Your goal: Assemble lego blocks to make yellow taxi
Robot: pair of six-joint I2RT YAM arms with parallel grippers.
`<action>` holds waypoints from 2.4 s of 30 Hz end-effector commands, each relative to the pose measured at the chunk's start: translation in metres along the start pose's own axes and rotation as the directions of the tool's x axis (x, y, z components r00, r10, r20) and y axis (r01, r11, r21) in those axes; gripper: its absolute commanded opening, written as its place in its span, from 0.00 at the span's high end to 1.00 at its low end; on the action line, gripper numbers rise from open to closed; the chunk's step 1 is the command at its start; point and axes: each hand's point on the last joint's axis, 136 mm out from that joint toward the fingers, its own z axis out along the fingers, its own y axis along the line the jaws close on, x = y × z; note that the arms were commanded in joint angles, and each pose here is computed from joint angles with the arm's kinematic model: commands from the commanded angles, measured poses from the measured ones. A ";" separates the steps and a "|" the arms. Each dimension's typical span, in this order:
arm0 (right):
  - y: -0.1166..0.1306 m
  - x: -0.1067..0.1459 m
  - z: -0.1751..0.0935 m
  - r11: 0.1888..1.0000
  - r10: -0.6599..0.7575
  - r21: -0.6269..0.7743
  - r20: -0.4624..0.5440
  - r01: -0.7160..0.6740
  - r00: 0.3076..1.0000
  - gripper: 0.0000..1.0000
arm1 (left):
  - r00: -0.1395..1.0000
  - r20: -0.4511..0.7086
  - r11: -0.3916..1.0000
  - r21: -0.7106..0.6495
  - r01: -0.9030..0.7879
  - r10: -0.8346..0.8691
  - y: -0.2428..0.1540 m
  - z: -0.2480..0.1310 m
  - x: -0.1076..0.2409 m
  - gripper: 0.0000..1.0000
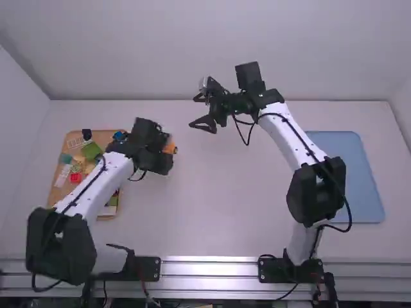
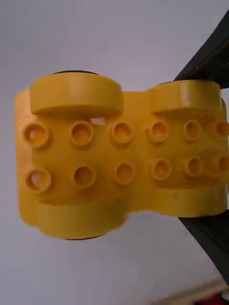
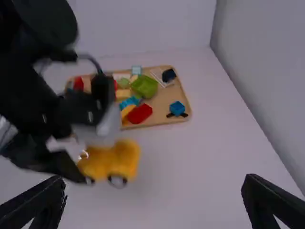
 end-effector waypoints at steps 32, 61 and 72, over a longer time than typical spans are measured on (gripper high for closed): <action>0.026 -0.042 -0.034 0.989 -0.010 -0.145 0.180 0.037 0.984 0.01 | 0.334 -0.011 0.322 0.302 -0.897 0.942 -0.111 0.108 0.058 0.61; 0.027 -0.041 -0.021 0.991 -0.030 -0.128 0.149 0.049 0.988 0.01 | 0.999 0.034 0.996 0.088 0.031 -0.034 0.044 -0.017 -0.011 0.01; 0.041 -0.053 -0.006 0.979 -0.085 -0.166 0.177 0.115 0.981 0.01 | 0.504 0.199 0.486 -0.135 0.864 -0.841 0.162 -0.086 0.053 0.01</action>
